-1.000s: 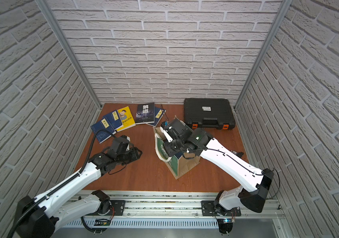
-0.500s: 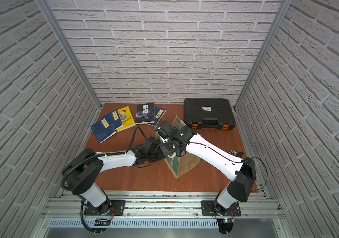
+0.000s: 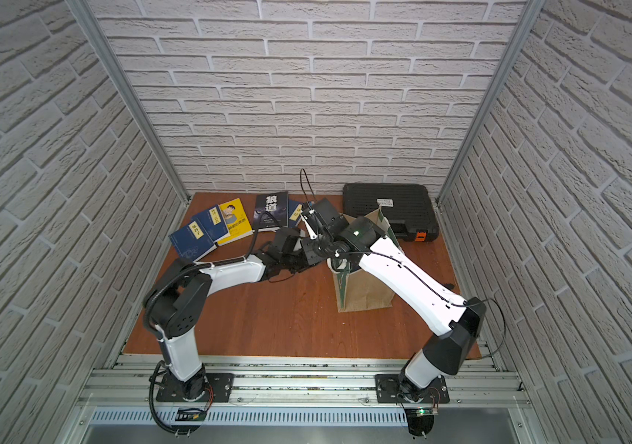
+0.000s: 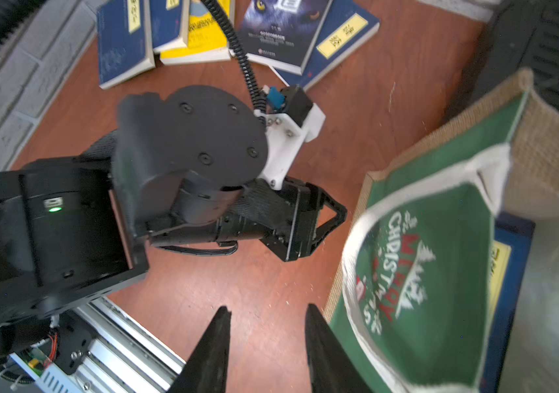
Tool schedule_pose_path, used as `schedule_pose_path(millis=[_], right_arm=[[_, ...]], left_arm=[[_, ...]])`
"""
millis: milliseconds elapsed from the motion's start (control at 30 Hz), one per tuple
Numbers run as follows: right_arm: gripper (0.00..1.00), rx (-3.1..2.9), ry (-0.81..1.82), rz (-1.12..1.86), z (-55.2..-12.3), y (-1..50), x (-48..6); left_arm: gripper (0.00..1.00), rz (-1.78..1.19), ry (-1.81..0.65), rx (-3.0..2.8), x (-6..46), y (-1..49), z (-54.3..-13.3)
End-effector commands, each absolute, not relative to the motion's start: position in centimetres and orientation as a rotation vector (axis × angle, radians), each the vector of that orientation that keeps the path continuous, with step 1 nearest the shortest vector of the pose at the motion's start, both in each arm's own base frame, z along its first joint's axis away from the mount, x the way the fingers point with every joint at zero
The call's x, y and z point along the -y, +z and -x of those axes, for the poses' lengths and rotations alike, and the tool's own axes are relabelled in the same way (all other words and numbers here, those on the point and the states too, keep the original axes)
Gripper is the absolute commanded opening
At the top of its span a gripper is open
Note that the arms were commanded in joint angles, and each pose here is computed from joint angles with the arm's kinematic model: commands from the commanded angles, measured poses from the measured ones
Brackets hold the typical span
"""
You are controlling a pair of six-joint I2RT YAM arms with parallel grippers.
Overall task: Put the books into the canvas bag
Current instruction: Move the books to the center of the board.
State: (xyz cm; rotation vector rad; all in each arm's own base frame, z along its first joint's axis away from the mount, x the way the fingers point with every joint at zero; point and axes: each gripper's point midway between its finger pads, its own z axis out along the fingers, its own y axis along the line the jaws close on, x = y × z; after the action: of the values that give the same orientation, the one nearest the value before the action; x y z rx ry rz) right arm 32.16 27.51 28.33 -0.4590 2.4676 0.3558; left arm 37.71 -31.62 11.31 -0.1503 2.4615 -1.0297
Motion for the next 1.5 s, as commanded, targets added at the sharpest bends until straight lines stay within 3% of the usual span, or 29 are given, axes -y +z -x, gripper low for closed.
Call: schedule_pose_path(millis=[0, 233, 467, 633, 1033, 1467], right_arm=[[0.38, -2.435, 0.451, 0.498, -34.6, 27.6, -32.2], [0.42, -2.456, 0.453, 0.484, -41.6, 24.5, -38.4], [0.46, -2.412, 0.566, 0.222, -50.5, 19.0, -39.2], [0.47, -2.423, 0.641, 0.113, -54.5, 13.3, -38.8], [0.5, -2.461, 0.604, -0.064, -58.4, 3.7, -36.7], [0.5, -2.525, 0.568, -0.181, -58.6, -0.3, -33.9]], left_arm=[[0.53, 0.153, -0.909, -2.452, 25.5, 13.6, -37.9], [0.58, 0.338, -0.75, -2.418, 14.5, 15.3, -41.7], [0.61, 0.377, -0.576, -2.468, 10.3, 13.7, -50.2], [0.62, 0.39, -0.53, -2.487, 9.4, 11.7, -56.5], [0.62, 0.344, -0.38, -2.423, 4.9, 8.8, -66.3], [0.63, 0.293, -0.504, -2.369, 6.7, 5.5, -68.5]])
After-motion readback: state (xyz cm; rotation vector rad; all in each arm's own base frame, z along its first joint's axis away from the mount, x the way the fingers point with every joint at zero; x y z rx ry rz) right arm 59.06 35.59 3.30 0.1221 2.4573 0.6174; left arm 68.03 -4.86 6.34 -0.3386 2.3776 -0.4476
